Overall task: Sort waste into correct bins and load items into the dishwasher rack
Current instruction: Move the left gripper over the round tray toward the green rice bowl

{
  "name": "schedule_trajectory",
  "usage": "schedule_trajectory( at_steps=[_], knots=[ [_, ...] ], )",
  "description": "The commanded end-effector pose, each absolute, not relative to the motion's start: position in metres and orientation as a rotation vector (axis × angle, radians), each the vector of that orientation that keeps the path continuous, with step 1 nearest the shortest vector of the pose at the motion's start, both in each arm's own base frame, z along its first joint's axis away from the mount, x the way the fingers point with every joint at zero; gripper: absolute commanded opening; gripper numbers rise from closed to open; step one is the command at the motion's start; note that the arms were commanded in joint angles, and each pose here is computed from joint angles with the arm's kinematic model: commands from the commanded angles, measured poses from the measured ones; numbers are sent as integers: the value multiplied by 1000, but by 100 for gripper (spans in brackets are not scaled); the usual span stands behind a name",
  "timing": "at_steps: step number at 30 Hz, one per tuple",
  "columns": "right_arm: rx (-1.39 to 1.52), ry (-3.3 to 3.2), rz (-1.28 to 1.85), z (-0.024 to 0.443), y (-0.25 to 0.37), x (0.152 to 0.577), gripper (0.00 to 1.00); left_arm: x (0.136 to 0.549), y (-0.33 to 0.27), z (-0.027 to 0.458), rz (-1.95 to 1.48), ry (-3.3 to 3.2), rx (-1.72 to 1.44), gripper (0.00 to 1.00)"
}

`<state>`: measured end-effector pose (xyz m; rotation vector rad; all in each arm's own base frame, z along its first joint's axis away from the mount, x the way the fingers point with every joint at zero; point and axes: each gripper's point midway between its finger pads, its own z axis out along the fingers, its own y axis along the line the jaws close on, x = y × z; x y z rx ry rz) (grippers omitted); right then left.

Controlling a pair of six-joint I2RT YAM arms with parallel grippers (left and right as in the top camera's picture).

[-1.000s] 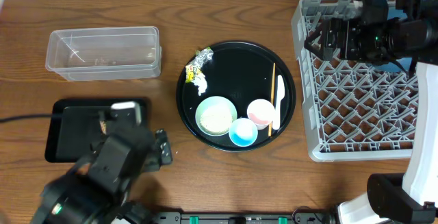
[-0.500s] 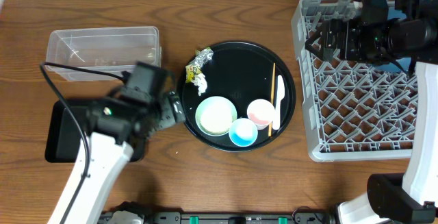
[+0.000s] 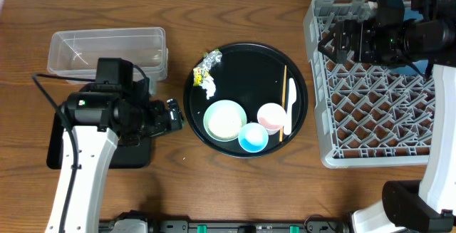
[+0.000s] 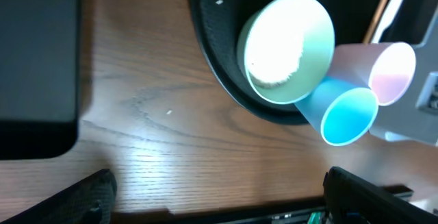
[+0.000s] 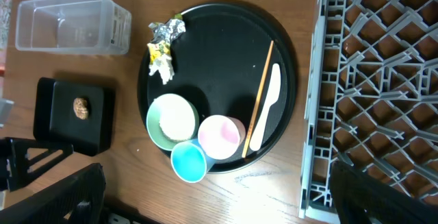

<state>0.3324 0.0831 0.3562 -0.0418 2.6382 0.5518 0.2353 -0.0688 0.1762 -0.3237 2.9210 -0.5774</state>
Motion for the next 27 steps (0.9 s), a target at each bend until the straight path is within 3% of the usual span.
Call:
schedule_trajectory(
  at_steps=[1,12,27],
  knots=[
    [-69,2634,552,357,86,330,99,231,-73,168,-608,2946,-346,98],
    [-68,2634,552,357,86,330,99,225,-77,130,-538,2993,-390,98],
    [-69,2634,552,357,86,330,99,252,-93,117,-317,2910,-419,99]
  ],
)
